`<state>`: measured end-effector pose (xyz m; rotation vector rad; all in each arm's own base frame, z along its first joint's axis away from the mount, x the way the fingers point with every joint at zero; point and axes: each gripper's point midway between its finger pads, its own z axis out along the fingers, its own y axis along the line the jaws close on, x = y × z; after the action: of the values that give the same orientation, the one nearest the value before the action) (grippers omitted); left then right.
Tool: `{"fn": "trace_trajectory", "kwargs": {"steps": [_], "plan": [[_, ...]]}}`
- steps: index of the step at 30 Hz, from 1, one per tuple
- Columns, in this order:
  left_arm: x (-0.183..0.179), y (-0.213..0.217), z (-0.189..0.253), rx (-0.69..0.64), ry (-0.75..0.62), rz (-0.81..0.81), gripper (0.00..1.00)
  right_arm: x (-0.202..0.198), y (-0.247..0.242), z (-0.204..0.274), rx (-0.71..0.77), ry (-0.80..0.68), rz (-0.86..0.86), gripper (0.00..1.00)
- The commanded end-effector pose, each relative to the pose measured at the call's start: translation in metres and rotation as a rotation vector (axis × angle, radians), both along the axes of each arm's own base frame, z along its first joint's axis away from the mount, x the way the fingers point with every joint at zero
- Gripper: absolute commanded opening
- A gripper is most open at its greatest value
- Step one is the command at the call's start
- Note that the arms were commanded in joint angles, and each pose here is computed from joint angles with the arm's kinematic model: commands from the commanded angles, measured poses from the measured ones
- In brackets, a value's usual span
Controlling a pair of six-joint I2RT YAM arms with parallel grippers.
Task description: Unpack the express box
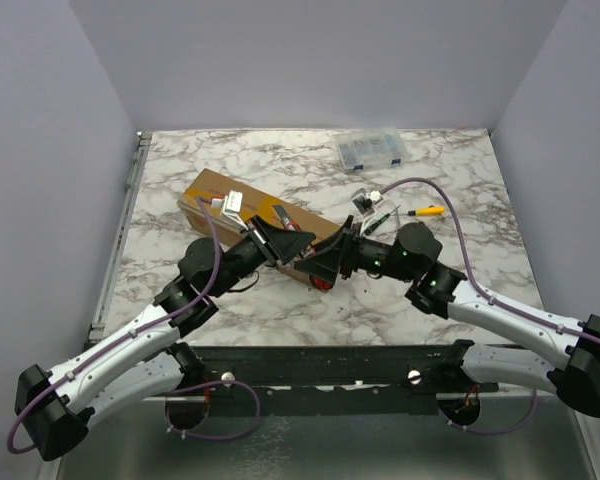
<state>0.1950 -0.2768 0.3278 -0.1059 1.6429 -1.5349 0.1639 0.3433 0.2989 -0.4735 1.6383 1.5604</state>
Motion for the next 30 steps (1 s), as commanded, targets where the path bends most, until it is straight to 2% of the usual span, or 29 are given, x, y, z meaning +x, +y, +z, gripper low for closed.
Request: {"fn": "trace_trajectory", "kwargs": {"steps": [1,5,10,19,26,30], "plan": [[0.016,0.007,-0.005,0.11,0.025,0.088,0.0,0.024,-0.004,-0.034,-0.252,-0.049,-0.096,0.71],[0.025,0.01,-0.016,0.193,0.05,0.132,0.0,0.032,-0.01,-0.053,-0.399,-0.11,-0.191,0.79],[0.031,0.019,-0.024,0.245,0.067,0.183,0.0,0.043,-0.017,-0.058,-0.551,-0.187,-0.324,0.8],[0.032,0.023,-0.023,0.229,0.097,0.199,0.0,0.05,-0.011,-0.053,-0.63,-0.281,-0.431,0.79],[0.033,0.023,-0.026,0.224,0.115,0.199,0.0,0.055,-0.002,-0.055,-0.692,-0.334,-0.509,0.76],[0.032,0.023,-0.027,0.217,0.123,0.2,0.0,0.057,0.004,-0.059,-0.702,-0.338,-0.514,0.66]]}}
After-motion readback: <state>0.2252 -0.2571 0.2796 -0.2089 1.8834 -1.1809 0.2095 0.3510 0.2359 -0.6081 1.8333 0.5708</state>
